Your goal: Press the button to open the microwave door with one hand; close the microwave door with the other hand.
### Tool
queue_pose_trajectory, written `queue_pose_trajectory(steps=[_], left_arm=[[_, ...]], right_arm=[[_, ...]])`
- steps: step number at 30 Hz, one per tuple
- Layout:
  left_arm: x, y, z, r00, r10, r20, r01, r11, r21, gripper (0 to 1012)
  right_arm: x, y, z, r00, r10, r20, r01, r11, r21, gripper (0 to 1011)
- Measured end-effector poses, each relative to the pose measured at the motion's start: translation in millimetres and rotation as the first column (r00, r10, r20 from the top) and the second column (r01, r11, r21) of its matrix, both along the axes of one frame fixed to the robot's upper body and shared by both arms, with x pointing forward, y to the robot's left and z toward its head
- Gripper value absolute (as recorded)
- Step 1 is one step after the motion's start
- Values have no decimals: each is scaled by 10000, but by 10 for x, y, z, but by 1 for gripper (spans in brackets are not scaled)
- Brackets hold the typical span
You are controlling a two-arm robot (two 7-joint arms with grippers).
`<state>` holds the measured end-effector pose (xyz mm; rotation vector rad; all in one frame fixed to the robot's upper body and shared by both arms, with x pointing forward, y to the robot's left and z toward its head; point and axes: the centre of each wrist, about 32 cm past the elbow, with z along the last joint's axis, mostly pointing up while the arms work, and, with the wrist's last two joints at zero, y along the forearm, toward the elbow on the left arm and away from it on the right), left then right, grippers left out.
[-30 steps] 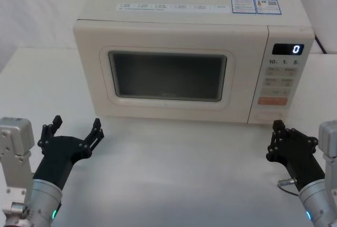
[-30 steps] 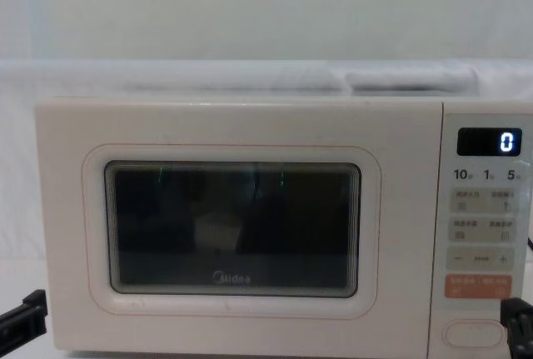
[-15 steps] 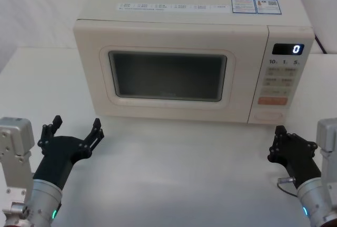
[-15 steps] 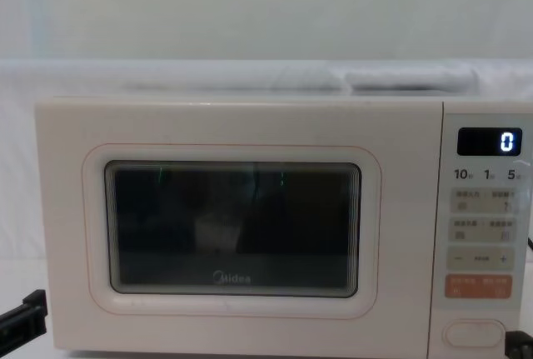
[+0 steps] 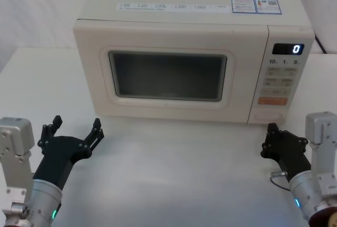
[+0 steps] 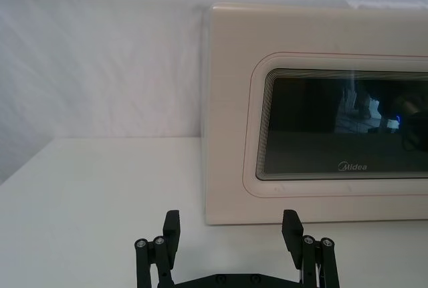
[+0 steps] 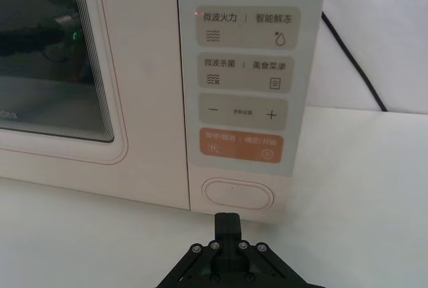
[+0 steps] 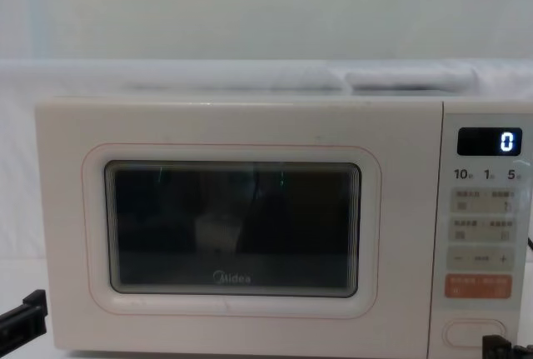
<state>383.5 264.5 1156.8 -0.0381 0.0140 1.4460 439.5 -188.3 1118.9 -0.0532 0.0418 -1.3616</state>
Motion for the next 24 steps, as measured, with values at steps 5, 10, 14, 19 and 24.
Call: queue_pose_trajectory(steps=[5,10,14,19,24], left_arm=[[0,0,0,10000,0,-1,0,10000,0,1001],[0,0,0,10000,-1,0,1,10000,0,1001],[0,0,0,10000,0,0,0,10000,0,1001],[0,0,0,10000,0,0,0,10000,1,1001],[0,0,0,10000,0,0,0,10000,0,1001]], right_arm=[[79,5,-8,10000,51,-32,-51,10000,-22,0],[152,16,-13,9999,104,-38,-104,9999,-55,0],[212,17,-17,9999,101,-36,-101,9999,-38,0],[282,8,-20,10000,63,-51,-63,10000,55,0],[332,-3,-34,9999,8,-124,-6,9999,172,0]])
